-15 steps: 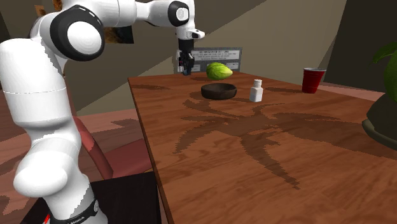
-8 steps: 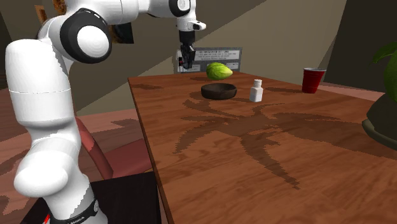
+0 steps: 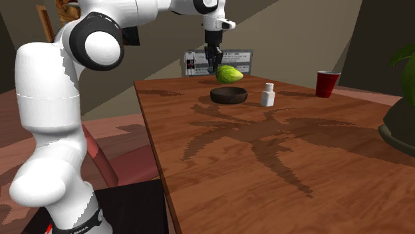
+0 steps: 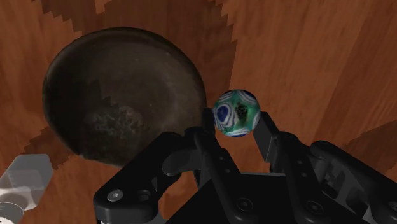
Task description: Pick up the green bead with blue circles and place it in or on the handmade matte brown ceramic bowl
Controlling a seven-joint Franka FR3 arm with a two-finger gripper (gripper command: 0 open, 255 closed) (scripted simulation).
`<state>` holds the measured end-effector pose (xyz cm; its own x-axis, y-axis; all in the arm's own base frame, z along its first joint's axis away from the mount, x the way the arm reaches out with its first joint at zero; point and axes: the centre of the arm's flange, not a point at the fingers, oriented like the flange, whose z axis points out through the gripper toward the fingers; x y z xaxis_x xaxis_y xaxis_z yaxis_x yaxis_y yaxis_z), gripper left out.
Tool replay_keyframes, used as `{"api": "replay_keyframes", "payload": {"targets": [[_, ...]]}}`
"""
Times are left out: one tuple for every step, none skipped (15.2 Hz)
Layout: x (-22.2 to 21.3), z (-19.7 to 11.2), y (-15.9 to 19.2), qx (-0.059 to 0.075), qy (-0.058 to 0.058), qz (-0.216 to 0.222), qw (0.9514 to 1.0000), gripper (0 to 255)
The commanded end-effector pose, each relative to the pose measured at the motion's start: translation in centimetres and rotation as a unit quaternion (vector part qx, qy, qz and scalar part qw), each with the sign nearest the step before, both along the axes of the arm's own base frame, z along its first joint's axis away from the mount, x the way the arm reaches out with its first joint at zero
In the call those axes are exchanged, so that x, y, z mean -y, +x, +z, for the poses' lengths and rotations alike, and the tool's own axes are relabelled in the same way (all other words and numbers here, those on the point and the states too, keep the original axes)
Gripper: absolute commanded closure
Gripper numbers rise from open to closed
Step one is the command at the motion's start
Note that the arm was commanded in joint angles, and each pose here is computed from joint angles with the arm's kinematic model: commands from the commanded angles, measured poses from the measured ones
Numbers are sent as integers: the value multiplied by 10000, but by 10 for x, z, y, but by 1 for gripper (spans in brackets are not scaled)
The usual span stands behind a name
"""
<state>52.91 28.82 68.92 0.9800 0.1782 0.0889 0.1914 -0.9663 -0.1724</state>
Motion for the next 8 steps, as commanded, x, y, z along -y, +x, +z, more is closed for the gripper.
{"api": "replay_keyframes", "payload": {"targets": [[19, 4, 20, 1, -3, 7, 10000, 255], [29, 4, 28, 1, -3, 7, 10000, 255], [39, 5, 37, 1, -3, 7, 10000, 255], [49, 5, 46, 1, -3, 7, 10000, 255], [58, 6, 55, 1, -3, 7, 10000, 255], [68, 6, 63, 1, -3, 7, 10000, 255], [73, 6, 67, 1, -3, 7, 10000, 255], [73, 1, 67, 1, -3, 7, 10000, 255]]}}
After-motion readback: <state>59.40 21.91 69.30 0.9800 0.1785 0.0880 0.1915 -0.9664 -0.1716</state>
